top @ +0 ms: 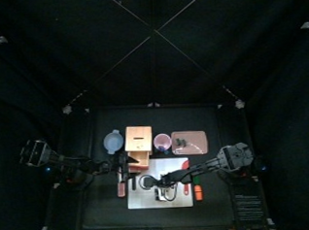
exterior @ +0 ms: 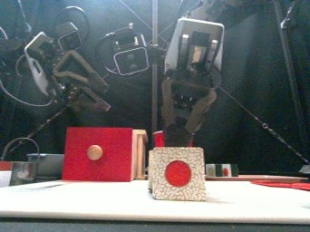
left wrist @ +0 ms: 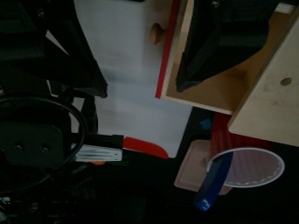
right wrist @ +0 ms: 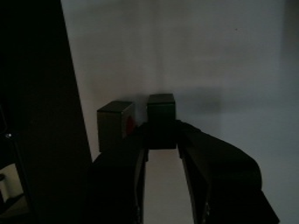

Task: Place sushi on board then cut the sushi with the knife then place the pieces on the plate
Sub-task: Place the 4 sushi pieces on the plate

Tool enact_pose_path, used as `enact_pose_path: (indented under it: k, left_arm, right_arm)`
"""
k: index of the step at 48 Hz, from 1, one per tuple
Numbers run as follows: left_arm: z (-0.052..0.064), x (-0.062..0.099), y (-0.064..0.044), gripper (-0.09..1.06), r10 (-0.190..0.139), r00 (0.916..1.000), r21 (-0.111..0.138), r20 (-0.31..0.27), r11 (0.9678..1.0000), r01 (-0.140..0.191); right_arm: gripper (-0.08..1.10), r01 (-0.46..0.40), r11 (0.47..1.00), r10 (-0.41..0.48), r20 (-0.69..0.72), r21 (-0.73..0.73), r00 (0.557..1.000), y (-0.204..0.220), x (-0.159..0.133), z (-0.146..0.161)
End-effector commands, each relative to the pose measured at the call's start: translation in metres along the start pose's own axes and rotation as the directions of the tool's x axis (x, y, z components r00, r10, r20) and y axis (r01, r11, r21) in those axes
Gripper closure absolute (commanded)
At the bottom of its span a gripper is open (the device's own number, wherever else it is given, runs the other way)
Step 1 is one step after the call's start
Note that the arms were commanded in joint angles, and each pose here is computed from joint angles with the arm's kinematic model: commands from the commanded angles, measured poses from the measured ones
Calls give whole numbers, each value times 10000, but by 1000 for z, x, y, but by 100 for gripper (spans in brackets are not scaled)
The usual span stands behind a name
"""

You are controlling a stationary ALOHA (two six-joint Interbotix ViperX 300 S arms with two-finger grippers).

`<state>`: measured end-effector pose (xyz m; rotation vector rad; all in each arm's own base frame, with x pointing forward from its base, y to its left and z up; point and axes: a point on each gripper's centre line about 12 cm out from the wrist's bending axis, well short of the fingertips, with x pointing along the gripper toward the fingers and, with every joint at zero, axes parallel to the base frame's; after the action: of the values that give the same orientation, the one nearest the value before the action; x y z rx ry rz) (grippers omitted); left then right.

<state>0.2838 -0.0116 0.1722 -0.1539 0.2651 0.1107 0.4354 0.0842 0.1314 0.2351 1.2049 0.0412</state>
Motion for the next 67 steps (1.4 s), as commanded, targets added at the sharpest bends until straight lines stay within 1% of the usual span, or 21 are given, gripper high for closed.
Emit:
enact_pose_path:
  k: [1,5,9,15,20,25,30,37,43,44,46,55,58,67]
  left_arm:
    - [4,1,0,0,25,9999,-25,137,10000,-25]
    - [3,1,1,0,49,9999,-44,106,10000,-48]
    - [2,0,1,0,70,9999,-65,89,10000,-69]
    - [3,1,1,0,67,9999,-53,104,10000,-66]
    - [3,1,1,0,76,9999,-81,103,9999,-75]
    - [3,1,1,0,90,9999,-110,115,9999,-89]
    - [3,1,1,0,105,9999,-98,117,9999,-104]
    - [3,1,3,0,152,9998,-123,109,9998,-151]
    - [3,1,4,0,196,9997,-105,115,9998,-195]
    - [4,1,4,0,202,9997,-121,128,9997,-200]
    - [3,1,4,0,199,9998,-101,100,9998,-198]
    - [0,0,5,0,211,9998,-88,42,9997,-210]
    - [0,0,5,0,214,9998,-100,27,9997,-213]
    - [-2,-1,6,0,231,9997,-102,-18,9997,-232]
  right_arm:
    - [49,-80,9995,64,519,301,9986,-8,-33,2]
    - [49,-21,9971,-26,627,757,9980,-20,-49,-9]
    - [49,109,9889,-214,698,1482,9973,-37,-67,-25]
    - [49,576,9672,-767,683,2475,9947,-69,-85,-54]
    - [49,1206,9284,-1553,723,3514,9852,-107,-99,-81]
    - [49,1688,8873,-2223,773,4293,9719,-133,-109,-104]
    - [49,1980,8295,-2811,840,5221,9560,-156,-121,-121]
    - [49,1786,6876,-3420,969,7038,9347,-187,-138,-139]
    - [49,1567,5760,-3837,962,8023,9184,-206,-142,-149]
    - [49,1560,5671,-3876,949,8087,9169,-207,-142,-150]
    - [49,1528,5283,-4055,902,8352,9096,-215,-142,-153]
    - [49,1428,4635,-4708,1065,8745,8758,-237,-140,-153]
    - [49,1517,4332,-4811,856,8884,8725,-242,-138,-156]
    - [48,1656,3871,-4843,472,9070,8736,-246,-131,-160]
